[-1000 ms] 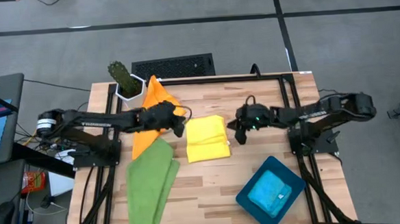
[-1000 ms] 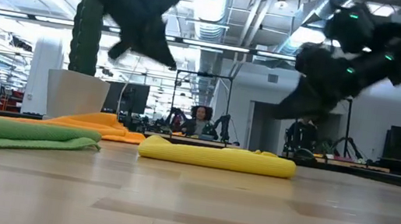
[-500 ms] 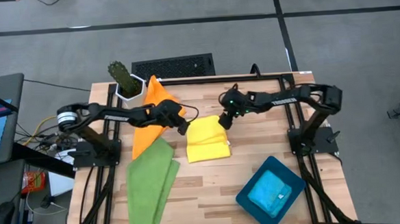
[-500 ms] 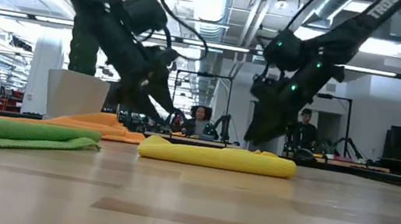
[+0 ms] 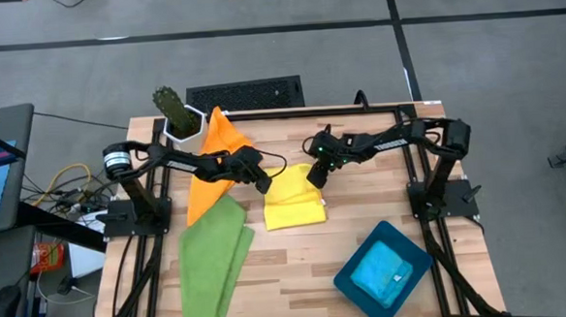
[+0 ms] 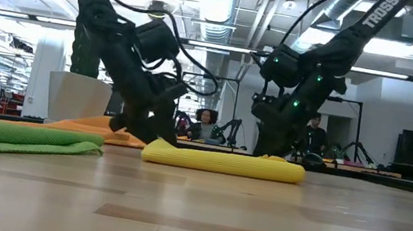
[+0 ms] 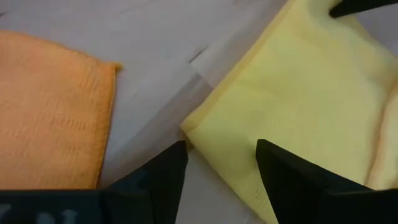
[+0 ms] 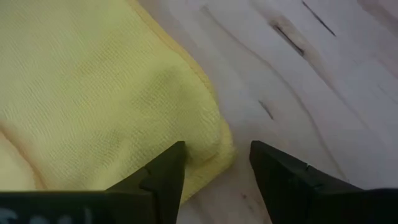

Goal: Fold microfiber towels
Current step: Fold the yellow microfiber towel

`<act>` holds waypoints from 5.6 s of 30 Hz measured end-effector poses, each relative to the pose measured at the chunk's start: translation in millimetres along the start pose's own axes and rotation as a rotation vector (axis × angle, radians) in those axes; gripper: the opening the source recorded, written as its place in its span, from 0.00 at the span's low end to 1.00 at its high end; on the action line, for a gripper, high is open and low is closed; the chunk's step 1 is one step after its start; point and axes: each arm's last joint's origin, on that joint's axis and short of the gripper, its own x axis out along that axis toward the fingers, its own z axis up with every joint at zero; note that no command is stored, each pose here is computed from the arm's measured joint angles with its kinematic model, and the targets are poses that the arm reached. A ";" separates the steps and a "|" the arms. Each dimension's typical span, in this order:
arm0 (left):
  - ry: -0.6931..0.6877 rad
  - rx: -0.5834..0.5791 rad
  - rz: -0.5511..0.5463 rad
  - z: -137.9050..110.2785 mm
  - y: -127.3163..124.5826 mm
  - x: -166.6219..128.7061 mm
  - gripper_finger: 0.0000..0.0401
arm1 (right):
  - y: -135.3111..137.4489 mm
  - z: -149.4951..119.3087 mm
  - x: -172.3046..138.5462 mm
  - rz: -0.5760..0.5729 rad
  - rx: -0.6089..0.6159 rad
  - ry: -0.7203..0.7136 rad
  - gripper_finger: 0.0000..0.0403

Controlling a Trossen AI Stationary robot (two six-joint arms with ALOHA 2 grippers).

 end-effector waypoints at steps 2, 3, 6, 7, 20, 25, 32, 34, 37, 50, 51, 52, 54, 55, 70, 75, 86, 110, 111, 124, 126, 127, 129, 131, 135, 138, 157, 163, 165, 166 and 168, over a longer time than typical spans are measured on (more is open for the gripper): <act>-0.008 0.001 0.006 0.3 0.9 1.6 0.44 | 0.0 -0.1 0.0 0.000 0.001 0.000 0.50; -0.015 0.010 0.012 0.1 1.2 3.0 0.42 | 0.0 -0.1 0.0 0.000 0.000 0.000 0.49; -0.018 0.009 -0.002 0.6 0.9 3.8 0.32 | 0.9 -0.5 0.3 0.000 -0.002 0.001 0.44; -0.017 0.009 -0.005 0.4 0.7 4.0 0.27 | 1.7 -0.7 0.3 -0.001 -0.005 0.001 0.42; -0.046 0.016 -0.036 12.0 -10.1 4.2 0.01 | 3.6 0.3 -5.4 0.000 -0.015 -0.016 0.03; -0.062 0.068 -0.062 26.3 -22.2 1.6 0.00 | 4.8 7.6 -22.7 -0.021 -0.017 -0.081 0.05; -0.028 0.107 -0.032 33.3 -39.2 -13.9 0.00 | 6.5 11.1 -54.2 -0.028 -0.048 -0.122 0.03; -0.048 0.121 -0.027 35.1 -44.1 -21.7 0.00 | 9.0 9.4 -58.7 -0.046 -0.068 -0.114 0.04; -0.080 0.137 -0.032 36.6 -52.0 -34.3 0.00 | 16.1 5.8 -59.4 -0.049 -0.101 -0.098 0.05; -0.069 0.313 -0.102 8.6 -93.8 -52.5 0.00 | 53.6 -7.6 -63.8 -0.038 -0.192 -0.087 0.06; -0.073 0.319 -0.107 6.8 -96.4 -53.1 0.00 | 56.2 -9.8 -64.0 -0.036 -0.203 -0.075 0.05; -0.073 0.324 -0.115 5.3 -98.6 -53.7 0.00 | 58.8 -11.8 -65.3 -0.031 -0.213 -0.069 0.05; -0.053 0.344 -0.149 0.9 -103.2 -54.8 0.00 | 64.0 -13.0 -69.0 -0.018 -0.228 -0.078 0.05; -0.039 0.359 -0.173 -1.6 -105.9 -55.4 0.00 | 66.0 -13.9 -71.4 -0.014 -0.234 -0.079 0.05; -0.006 0.469 -0.403 -18.3 -132.7 -62.6 0.00 | 79.1 -62.7 -80.0 -0.002 -0.307 -0.064 0.06; -0.003 0.475 -0.419 -24.7 -138.7 -63.9 0.00 | 80.4 -70.0 -79.1 0.007 -0.321 -0.063 0.08; 0.041 0.452 -0.456 -46.1 -151.3 -40.5 0.00 | 88.4 -75.7 -76.5 -0.009 -0.372 -0.063 0.09; 0.031 0.496 -0.447 -71.5 -169.6 -45.1 0.04 | 87.7 -72.6 -100.6 0.031 -0.391 -0.128 0.31; 0.038 0.497 -0.456 -71.7 -169.8 -45.2 0.05 | 86.9 -72.7 -104.4 0.033 -0.390 -0.134 0.32; 0.013 0.487 -0.492 -69.7 -173.3 -46.8 0.05 | 116.1 -69.5 -108.7 0.258 -0.398 -0.255 0.34; 0.013 0.487 -0.491 -69.7 -173.2 -46.8 0.05 | 122.0 -77.1 -97.2 0.247 -0.427 -0.203 0.33; 0.013 0.487 -0.491 -69.7 -173.2 -46.8 0.05 | 124.0 -80.6 -91.3 0.237 -0.440 -0.176 0.32; 0.013 0.487 -0.491 -69.7 -173.2 -46.8 0.05 | 125.0 -85.4 -78.8 0.215 -0.452 -0.125 0.31; 0.013 0.491 -0.491 -69.8 -173.2 -46.8 0.05 | 122.5 -86.9 -69.3 0.175 -0.450 -0.099 0.30; 0.030 0.500 -0.514 -70.3 -173.5 -47.0 0.05 | 113.5 -87.2 -55.1 0.110 -0.432 -0.045 0.29; 0.052 0.505 -0.544 -71.1 -174.0 -47.5 0.05 | 107.0 -88.4 -44.3 0.076 -0.421 0.001 0.29; -0.112 0.373 -0.495 -65.0 -181.7 -51.2 0.20 | 103.9 -79.2 -53.2 0.087 -0.388 -0.061 0.29; -0.220 0.375 -0.397 -82.3 -180.8 -52.4 0.14 | 108.6 -68.5 -83.5 0.149 -0.359 -0.202 0.29; -0.183 0.368 -0.384 -92.4 -179.9 -41.9 0.10 | 113.7 -68.7 -83.1 0.183 -0.371 -0.256 0.29; -0.150 0.373 -0.371 -99.6 -177.8 -35.1 0.08 | 115.7 -70.3 -80.4 0.195 -0.374 -0.273 0.29; -0.121 0.358 -0.384 -111.6 -178.9 -23.0 0.03 | 116.7 -77.6 -70.8 0.199 -0.369 -0.259 0.29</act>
